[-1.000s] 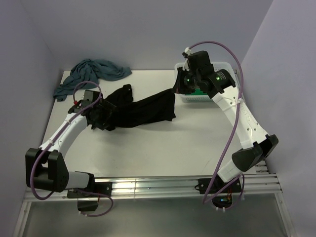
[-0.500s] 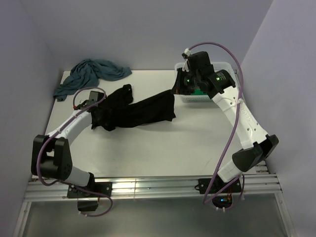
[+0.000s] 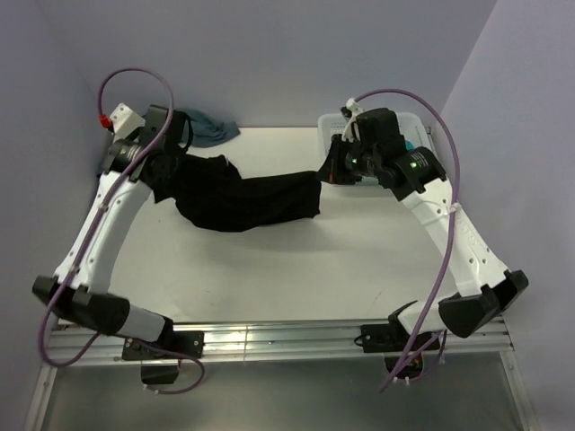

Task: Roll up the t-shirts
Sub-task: Flatten the tshirt

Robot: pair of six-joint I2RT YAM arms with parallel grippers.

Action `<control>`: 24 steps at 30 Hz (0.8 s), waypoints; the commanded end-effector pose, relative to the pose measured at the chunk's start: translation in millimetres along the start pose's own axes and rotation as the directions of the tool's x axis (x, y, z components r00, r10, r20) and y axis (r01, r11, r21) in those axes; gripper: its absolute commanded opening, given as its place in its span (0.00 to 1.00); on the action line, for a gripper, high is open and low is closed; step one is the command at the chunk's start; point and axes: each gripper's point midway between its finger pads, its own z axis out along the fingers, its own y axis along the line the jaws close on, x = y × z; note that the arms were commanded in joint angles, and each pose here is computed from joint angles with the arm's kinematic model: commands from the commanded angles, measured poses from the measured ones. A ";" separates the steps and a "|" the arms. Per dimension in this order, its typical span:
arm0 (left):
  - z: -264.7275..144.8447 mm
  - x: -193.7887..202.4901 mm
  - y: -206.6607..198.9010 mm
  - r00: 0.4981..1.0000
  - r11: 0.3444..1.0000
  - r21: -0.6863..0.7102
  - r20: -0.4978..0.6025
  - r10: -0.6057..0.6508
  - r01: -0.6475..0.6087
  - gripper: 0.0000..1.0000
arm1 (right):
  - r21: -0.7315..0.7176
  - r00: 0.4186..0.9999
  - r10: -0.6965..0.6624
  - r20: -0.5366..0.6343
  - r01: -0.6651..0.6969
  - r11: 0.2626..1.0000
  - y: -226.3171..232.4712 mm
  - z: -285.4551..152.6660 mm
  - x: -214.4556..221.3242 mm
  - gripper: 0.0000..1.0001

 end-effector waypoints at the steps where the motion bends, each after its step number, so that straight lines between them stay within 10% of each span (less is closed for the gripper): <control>1: -35.7 -10.4 11.9 0.989 0.987 0.066 0.047 0.142 -0.145 0.00 | -0.013 0.984 -0.037 0.174 0.040 0.999 9.6 -26.9 -35.4 0.00; 9: 36.0 59.0 -44.8 0.908 0.922 0.038 -0.165 0.386 -0.385 0.05 | 0.114 0.975 0.066 0.211 -0.092 0.989 -38.0 -19.1 -73.2 0.00; 13: 76.4 108.3 -6.6 0.826 0.864 -0.056 -0.328 0.457 -0.500 0.44 | 0.145 0.978 0.101 0.181 -0.129 0.981 -58.0 -3.4 -65.2 0.00; 20: 64.5 113.4 -9.9 0.872 0.947 0.242 -0.390 0.296 -0.213 0.99 | 0.199 0.981 0.116 0.156 -0.146 0.969 -79.1 13.2 -48.6 0.00; 24: 26.7 81.9 -8.3 0.917 0.932 0.360 -0.351 0.189 -0.054 0.99 | 0.220 0.983 0.131 0.128 -0.157 0.963 -89.4 22.0 -36.5 0.00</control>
